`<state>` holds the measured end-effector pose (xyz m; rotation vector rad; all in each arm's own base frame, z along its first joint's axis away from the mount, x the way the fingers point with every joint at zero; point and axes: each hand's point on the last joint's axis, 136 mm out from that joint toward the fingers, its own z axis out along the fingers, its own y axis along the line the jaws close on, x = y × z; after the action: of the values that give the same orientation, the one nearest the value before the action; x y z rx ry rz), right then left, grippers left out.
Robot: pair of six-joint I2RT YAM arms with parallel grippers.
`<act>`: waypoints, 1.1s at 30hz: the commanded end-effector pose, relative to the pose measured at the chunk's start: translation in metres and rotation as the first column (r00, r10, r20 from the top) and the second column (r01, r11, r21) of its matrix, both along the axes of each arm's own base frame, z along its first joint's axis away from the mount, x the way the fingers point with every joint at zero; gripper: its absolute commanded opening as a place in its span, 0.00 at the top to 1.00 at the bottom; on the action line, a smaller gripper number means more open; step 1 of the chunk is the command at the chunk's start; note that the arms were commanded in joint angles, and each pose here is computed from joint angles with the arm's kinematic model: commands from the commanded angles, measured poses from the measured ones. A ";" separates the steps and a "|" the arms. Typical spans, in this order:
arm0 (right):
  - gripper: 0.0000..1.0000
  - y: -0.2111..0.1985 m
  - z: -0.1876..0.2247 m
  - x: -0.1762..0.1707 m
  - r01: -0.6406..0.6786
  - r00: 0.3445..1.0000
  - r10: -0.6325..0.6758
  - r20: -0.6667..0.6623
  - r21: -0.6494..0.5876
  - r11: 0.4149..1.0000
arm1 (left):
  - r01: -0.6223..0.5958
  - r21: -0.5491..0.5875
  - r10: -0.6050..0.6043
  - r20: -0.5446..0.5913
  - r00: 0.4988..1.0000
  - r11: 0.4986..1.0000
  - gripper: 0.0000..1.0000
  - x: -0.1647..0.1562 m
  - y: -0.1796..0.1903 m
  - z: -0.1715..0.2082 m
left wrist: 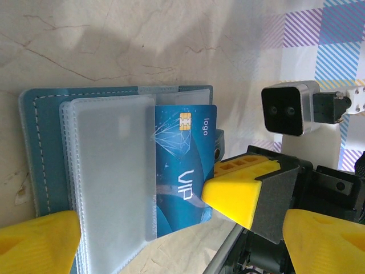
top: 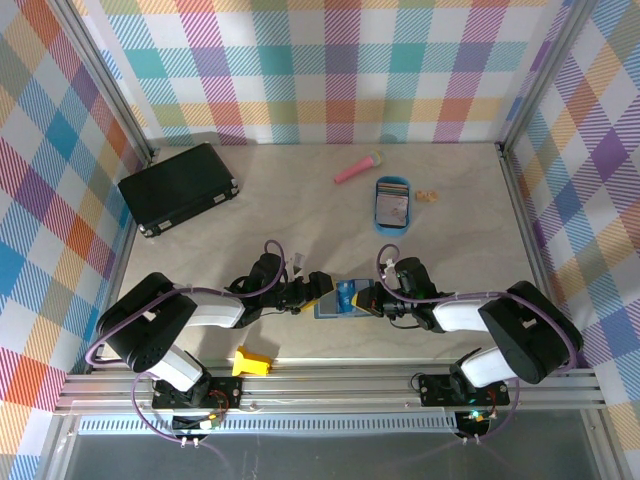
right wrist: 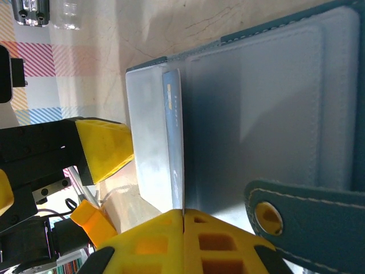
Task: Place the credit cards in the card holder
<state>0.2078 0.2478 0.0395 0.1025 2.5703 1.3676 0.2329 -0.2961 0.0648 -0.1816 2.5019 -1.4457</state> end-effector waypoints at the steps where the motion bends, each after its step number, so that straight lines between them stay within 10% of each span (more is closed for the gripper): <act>1: 0.98 0.003 -0.003 -0.005 -0.015 1.000 0.015 -0.014 0.000 1.000 | 0.011 -0.006 -0.011 0.017 1.000 1.000 0.09 -0.002 -0.004 0.000; 24: 0.89 0.021 -0.002 -0.003 -0.046 0.999 0.046 -0.015 0.007 0.999 | -0.003 0.001 0.003 0.024 1.000 1.000 0.09 0.000 -0.003 0.002; 33: 0.55 0.008 0.005 -0.004 -0.046 0.999 0.046 -0.006 -0.109 0.993 | -0.018 0.011 0.018 0.020 1.000 1.000 0.09 -0.003 0.002 -0.002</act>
<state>0.2053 0.2623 0.0442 0.0528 2.6166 1.3337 0.2328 -0.2956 0.0640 -0.1865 2.4988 -1.4343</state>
